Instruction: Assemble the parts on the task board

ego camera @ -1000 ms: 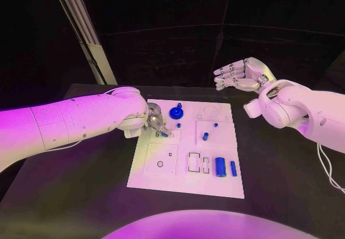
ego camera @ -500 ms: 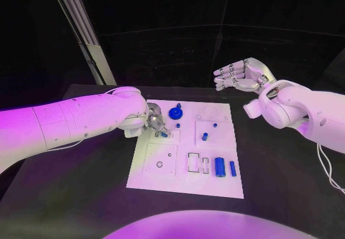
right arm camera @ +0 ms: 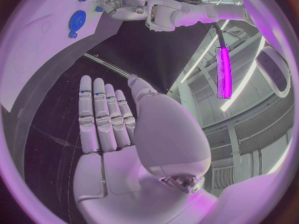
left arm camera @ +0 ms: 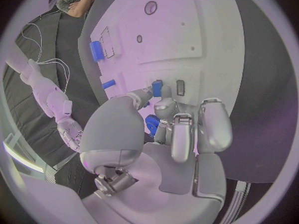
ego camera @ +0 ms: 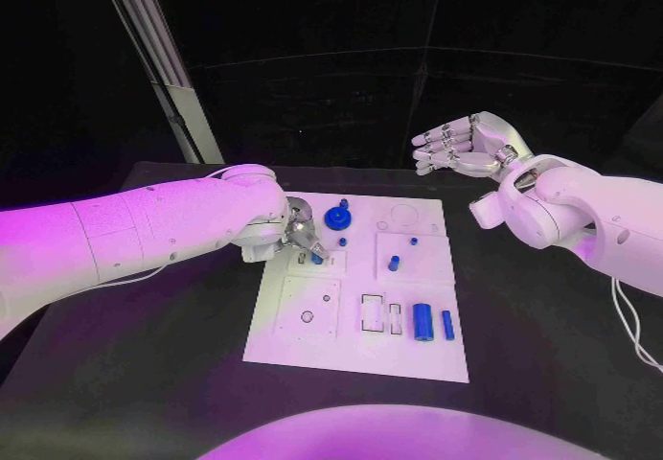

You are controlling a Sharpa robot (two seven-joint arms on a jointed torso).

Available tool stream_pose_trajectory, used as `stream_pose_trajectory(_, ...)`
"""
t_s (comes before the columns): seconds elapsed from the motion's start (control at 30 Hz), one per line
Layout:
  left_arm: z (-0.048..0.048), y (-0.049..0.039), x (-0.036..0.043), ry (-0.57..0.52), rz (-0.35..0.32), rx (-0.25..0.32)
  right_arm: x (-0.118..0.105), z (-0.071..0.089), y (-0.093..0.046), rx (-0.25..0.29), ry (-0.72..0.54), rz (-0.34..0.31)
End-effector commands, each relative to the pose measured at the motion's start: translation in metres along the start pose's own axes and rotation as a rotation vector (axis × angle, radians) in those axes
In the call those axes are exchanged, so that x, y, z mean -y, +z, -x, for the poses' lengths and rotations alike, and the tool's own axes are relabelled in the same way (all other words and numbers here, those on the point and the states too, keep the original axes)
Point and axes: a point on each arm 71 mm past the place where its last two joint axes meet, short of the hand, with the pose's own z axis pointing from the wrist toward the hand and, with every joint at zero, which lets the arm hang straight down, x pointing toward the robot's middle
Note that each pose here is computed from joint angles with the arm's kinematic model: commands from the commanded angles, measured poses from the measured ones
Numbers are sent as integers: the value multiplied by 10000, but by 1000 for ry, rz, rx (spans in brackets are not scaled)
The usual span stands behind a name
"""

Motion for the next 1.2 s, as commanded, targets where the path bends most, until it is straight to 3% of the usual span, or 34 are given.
stream_pose_trajectory(0.03, -31, 12, 0, 26, 11, -31, -25, -17, 8, -12, 4, 13)
stream_pose_trajectory(0.4, -22, 29, 16, 33, 17, -37, -32, -33, 14, -15, 6, 13)
stream_pose_trajectory(1.2, 19, 51, -25, 27, 42, -30, -17, -11, 10, 8, -9, -8)
